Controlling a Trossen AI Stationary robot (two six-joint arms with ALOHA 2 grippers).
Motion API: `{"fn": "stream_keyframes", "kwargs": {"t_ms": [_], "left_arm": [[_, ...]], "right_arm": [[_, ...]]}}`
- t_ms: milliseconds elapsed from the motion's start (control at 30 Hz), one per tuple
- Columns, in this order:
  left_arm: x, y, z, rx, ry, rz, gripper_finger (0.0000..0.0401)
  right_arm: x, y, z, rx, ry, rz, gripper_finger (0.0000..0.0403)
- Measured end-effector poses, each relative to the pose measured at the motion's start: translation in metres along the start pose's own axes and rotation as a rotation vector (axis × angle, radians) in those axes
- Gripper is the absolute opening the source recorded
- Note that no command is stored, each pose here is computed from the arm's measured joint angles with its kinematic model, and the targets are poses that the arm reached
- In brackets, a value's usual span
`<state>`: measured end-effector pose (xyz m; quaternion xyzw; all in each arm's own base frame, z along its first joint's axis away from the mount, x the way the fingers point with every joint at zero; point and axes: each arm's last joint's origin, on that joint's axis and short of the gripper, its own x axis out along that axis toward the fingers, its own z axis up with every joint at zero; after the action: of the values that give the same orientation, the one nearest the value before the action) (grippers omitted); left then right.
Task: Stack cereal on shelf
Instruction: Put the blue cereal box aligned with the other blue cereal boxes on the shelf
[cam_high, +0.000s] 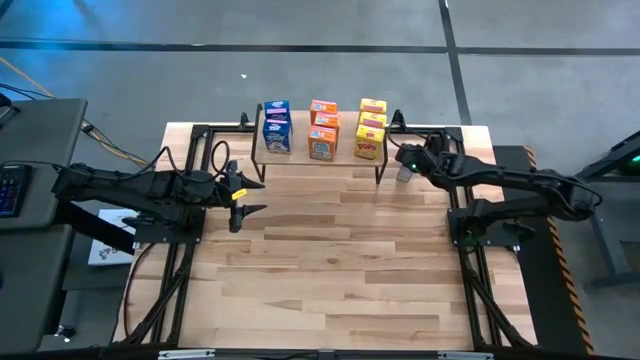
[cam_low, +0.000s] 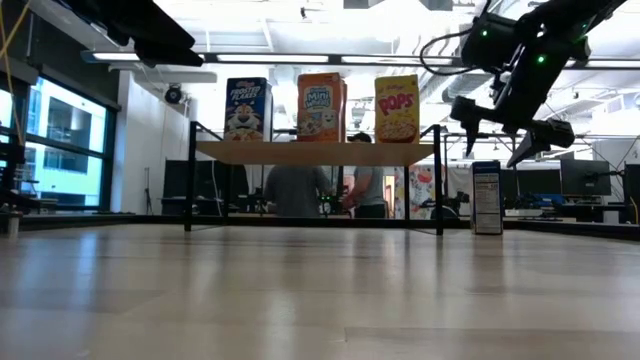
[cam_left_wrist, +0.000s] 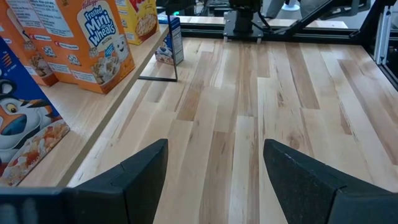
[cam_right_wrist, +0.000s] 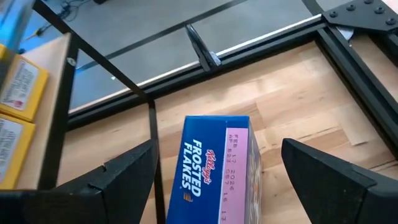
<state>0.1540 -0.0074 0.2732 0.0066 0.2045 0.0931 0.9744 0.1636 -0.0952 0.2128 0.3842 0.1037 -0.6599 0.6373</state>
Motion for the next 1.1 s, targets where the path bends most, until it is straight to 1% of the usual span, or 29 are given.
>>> {"fn": "stream_keyframes", "kwargs": {"t_ms": [333, 533, 800, 933, 1100], "left_arm": [[0.000, 0.000, 0.000, 0.000, 0.000, 0.000, 0.0257], [0.000, 0.000, 0.000, 0.000, 0.000, 0.000, 0.0257], [0.000, 0.000, 0.000, 0.000, 0.000, 0.000, 0.0257], [0.000, 0.000, 0.000, 0.000, 0.000, 0.000, 0.0257], [0.000, 0.000, 0.000, 0.000, 0.000, 0.000, 0.0257]], "right_arm": [[0.011, 0.002, -0.008, 0.007, 0.004, -0.051, 0.0335], [0.017, 0.002, -0.008, 0.004, 0.038, -0.072, 0.0335], [0.018, 0.000, -0.010, -0.017, 0.051, -0.096, 0.0333], [0.018, -0.002, -0.010, -0.027, 0.049, -0.108, 0.0316], [0.018, -0.002, -0.010, -0.028, 0.049, -0.109, 0.0276]]}}
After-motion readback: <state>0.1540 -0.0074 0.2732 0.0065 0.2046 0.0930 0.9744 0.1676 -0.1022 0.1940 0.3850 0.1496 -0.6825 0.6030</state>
